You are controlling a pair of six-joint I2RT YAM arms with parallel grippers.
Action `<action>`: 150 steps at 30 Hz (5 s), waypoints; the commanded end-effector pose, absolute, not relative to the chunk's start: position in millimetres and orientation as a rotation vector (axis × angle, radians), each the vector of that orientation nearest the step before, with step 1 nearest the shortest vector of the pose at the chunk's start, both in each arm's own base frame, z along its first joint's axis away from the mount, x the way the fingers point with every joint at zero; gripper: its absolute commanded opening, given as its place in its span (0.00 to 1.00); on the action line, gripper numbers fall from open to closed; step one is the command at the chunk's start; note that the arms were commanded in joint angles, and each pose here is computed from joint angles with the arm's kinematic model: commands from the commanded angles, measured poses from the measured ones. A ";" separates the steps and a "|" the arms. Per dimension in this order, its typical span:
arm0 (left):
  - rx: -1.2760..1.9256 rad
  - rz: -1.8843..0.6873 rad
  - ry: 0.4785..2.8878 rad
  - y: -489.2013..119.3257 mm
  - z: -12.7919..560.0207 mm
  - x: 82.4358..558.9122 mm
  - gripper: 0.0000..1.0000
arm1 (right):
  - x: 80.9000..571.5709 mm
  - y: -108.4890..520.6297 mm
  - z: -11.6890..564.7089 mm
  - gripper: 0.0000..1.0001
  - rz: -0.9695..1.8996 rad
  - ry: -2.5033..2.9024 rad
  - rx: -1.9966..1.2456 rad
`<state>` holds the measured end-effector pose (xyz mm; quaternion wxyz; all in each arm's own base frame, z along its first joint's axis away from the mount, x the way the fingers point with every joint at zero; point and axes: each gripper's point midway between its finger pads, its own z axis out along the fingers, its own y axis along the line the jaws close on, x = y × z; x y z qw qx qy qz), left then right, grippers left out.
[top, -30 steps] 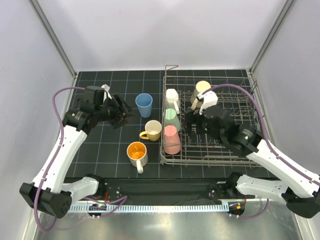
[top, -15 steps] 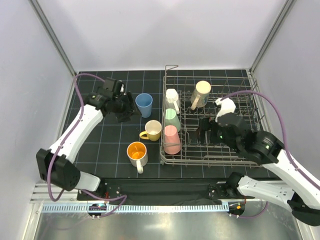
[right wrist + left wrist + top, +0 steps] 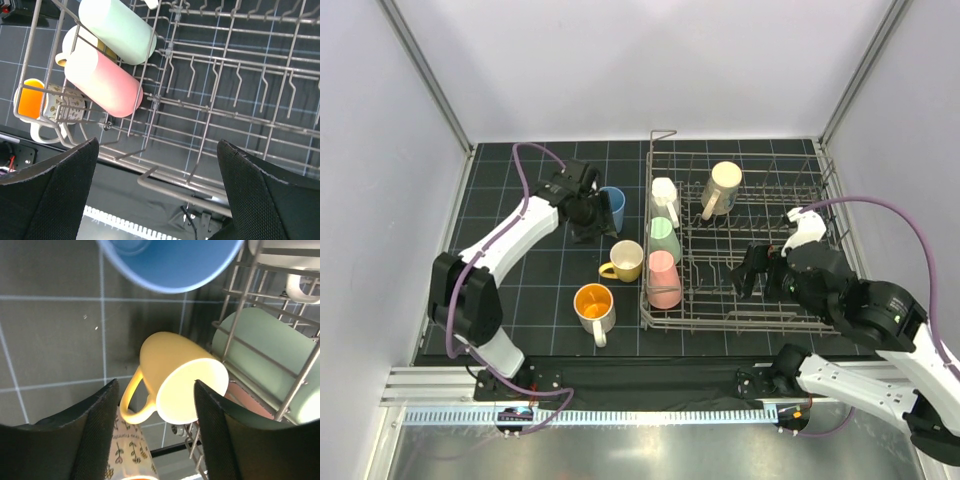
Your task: Load the cups into the dish rack
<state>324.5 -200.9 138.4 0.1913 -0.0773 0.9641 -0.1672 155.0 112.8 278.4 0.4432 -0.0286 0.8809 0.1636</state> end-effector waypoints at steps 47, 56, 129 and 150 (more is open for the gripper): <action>-0.312 -0.326 2.379 -141.1 231.4 313.5 0.00 | 165.4 181.3 325.4 1.00 0.598 2.146 -0.367; -0.445 -1.039 2.029 -188.2 350.1 270.5 0.00 | 149.0 274.8 380.5 1.00 1.061 1.880 -0.734; -0.325 -2.053 1.395 -221.4 466.2 201.7 0.35 | 178.0 395.5 470.3 0.04 1.756 1.443 -0.580; -0.691 -1.911 1.671 -206.7 369.9 229.6 0.84 | 279.1 234.9 401.8 0.04 1.032 1.769 -0.068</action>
